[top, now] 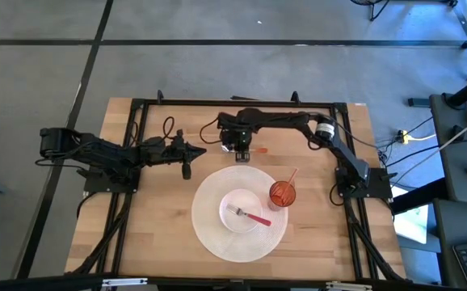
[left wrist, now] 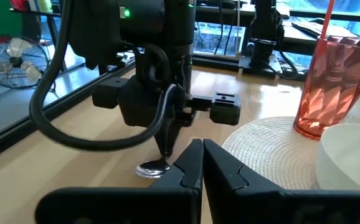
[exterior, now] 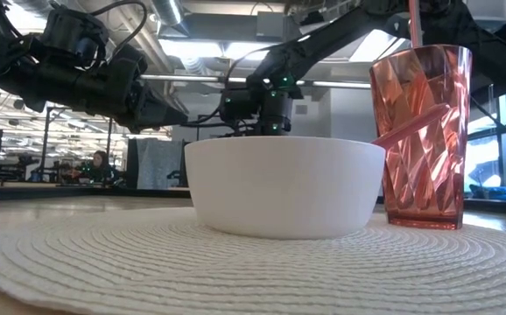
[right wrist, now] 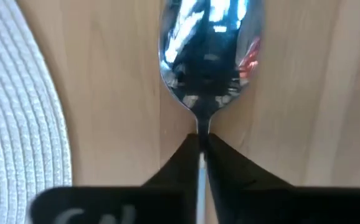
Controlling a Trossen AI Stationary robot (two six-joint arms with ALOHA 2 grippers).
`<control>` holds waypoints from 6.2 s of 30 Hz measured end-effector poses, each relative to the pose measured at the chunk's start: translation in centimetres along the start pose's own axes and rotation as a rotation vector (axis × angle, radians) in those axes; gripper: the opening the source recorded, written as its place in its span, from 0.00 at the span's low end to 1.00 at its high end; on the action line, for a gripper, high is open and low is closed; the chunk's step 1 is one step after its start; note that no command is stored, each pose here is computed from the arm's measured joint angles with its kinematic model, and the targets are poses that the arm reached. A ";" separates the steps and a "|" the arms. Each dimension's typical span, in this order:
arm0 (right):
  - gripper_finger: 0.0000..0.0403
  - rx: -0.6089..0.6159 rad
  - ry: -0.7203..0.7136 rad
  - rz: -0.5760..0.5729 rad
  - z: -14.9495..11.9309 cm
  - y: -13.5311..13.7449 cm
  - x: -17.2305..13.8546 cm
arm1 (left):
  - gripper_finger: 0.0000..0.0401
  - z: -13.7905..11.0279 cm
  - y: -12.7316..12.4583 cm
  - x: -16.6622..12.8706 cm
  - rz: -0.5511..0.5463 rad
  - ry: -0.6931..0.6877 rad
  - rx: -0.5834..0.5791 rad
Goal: Pick & Place Utensil
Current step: Put the orange spoon into the white bowl on the white mat, then return to Home Position
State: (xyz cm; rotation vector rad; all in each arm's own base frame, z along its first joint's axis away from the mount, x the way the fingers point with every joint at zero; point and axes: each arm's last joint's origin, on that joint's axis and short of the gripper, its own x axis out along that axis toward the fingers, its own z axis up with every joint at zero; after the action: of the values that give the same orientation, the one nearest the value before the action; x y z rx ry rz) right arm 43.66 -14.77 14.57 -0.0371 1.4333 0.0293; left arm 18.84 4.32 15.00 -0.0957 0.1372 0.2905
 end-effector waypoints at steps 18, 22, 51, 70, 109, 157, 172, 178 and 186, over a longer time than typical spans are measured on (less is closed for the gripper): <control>0.01 -0.408 0.132 -0.296 2.9 5.2 -7.9 | 0.01 -0.3 0.2 0.0 0.050 0.033 0.013; 0.01 -0.498 0.138 -0.343 3.7 8.4 -9.7 | 0.01 -0.6 0.3 0.0 0.078 0.055 0.016; 0.01 -1.187 0.485 -0.652 -0.9 28.5 -4.5 | 0.01 -0.8 0.6 -0.1 0.163 0.073 0.006; 0.04 -1.385 0.360 -0.592 0.3 29.9 -3.8 | 0.01 -0.7 0.6 -0.1 0.163 0.067 0.005; 0.02 -0.252 -0.895 -0.261 -8.1 15.8 -37.3 | 0.01 -0.8 0.5 -0.1 0.151 0.075 0.049; 0.01 0.003 -1.587 0.116 -30.2 12.2 -12.6 | 0.01 3.7 0.5 -11.1 0.034 -0.199 0.120; 0.01 0.054 -1.637 0.129 -31.2 12.2 -8.8 | 0.00 1.9 0.3 -10.8 -0.023 -0.097 0.157; 0.01 0.053 -1.664 0.112 -31.3 12.1 -9.1 | 0.00 0.7 0.4 -10.0 0.003 -0.135 0.141; 0.01 0.014 -1.734 0.164 -32.7 12.4 -10.3 | 0.00 1.3 0.3 -10.2 -0.026 -0.153 0.141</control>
State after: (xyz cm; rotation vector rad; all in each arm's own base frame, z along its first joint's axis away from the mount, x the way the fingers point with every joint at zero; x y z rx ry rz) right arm 9.34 -3.79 20.24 0.1033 -0.3007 0.1446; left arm 9.19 1.93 17.74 0.0645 0.0044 0.2602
